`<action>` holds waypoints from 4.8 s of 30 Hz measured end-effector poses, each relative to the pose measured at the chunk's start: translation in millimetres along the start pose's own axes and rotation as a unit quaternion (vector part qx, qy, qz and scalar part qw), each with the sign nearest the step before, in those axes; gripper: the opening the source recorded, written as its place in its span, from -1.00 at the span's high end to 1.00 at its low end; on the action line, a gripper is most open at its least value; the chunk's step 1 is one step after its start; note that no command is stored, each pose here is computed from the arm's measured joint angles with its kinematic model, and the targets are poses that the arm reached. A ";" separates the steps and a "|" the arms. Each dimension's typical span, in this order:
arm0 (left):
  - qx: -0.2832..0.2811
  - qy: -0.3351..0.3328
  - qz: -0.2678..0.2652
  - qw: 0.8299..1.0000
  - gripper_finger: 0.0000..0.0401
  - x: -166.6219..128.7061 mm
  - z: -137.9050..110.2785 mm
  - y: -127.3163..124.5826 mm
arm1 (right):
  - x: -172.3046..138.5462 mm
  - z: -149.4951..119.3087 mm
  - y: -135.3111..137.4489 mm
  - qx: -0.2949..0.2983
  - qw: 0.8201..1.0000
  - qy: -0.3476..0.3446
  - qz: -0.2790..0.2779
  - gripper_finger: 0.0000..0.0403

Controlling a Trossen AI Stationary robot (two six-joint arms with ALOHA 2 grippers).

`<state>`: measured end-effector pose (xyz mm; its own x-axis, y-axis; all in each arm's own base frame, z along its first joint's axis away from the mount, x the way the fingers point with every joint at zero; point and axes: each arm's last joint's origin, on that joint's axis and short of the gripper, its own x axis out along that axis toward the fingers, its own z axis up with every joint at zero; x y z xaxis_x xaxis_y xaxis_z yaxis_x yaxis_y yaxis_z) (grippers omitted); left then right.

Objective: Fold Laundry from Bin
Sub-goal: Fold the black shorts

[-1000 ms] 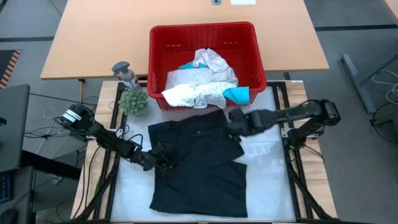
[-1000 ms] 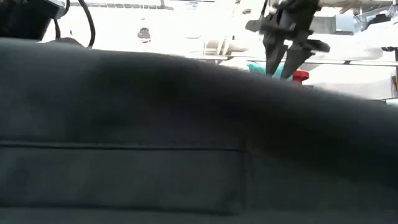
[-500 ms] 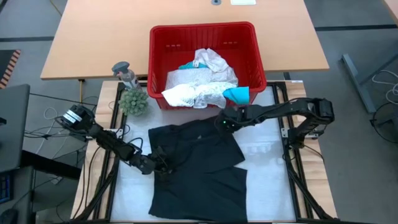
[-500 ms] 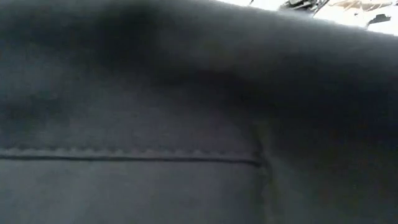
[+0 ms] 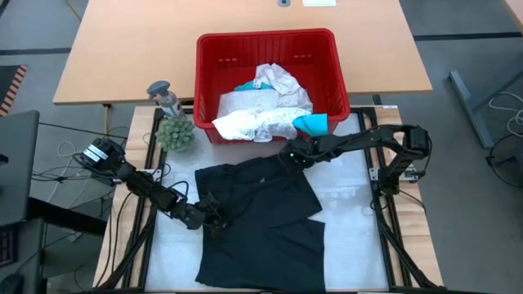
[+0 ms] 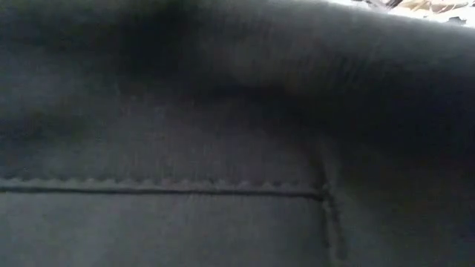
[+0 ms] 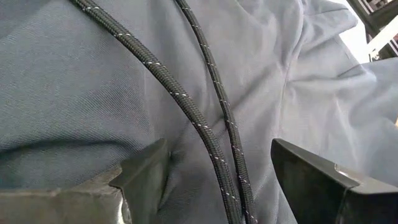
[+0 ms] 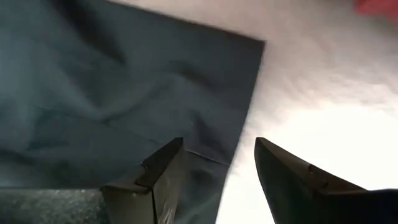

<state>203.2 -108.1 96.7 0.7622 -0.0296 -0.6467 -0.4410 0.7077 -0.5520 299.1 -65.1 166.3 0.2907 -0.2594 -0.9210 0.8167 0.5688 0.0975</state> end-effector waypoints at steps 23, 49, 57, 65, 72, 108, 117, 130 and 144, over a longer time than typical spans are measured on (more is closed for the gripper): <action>-0.001 -0.001 0.003 1.000 -0.37 0.0 0.0 0.3 | -6.0 13.0 21.6 -0.036 0.999 -0.001 0.030 0.81; -0.007 -0.002 0.003 1.000 -0.37 0.0 0.2 0.3 | -50.3 58.2 5.9 -0.080 0.995 0.012 -0.056 0.03; -0.007 -0.003 0.003 1.000 -0.37 0.0 0.2 0.4 | -103.4 43.2 -4.1 -0.094 0.994 0.026 -0.040 -0.22; -0.044 -0.023 -0.057 0.997 -0.37 -2.6 18.6 -18.0 | -132.5 -28.2 21.8 -0.105 0.991 -0.013 0.078 -0.17; -0.088 -0.066 -0.107 0.988 -0.37 -17.0 50.8 -29.6 | -96.8 -77.9 67.3 -0.061 0.974 -0.070 0.208 -0.08; 0.281 0.015 0.155 0.947 -0.33 -5.8 135.2 59.3 | -51.0 -140.9 93.4 -0.115 0.983 0.008 0.142 0.00; 0.266 0.012 0.177 0.948 0.22 -5.3 136.9 64.0 | -50.8 -141.0 92.9 -0.116 0.983 0.009 0.139 0.00; 0.264 0.023 0.209 0.942 0.99 -20.6 157.8 45.2 | -49.5 -144.5 85.8 -0.103 0.989 0.028 0.103 0.00; 0.233 0.040 0.296 0.925 1.00 -66.8 159.5 41.5 | -50.3 -149.6 83.6 -0.092 0.991 0.037 0.088 0.00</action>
<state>209.5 35.8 200.9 0.4063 0.4222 -0.8104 -0.5038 0.8434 0.1869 278.1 112.2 164.3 0.3779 -0.0889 -0.9216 0.6498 0.7345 0.1957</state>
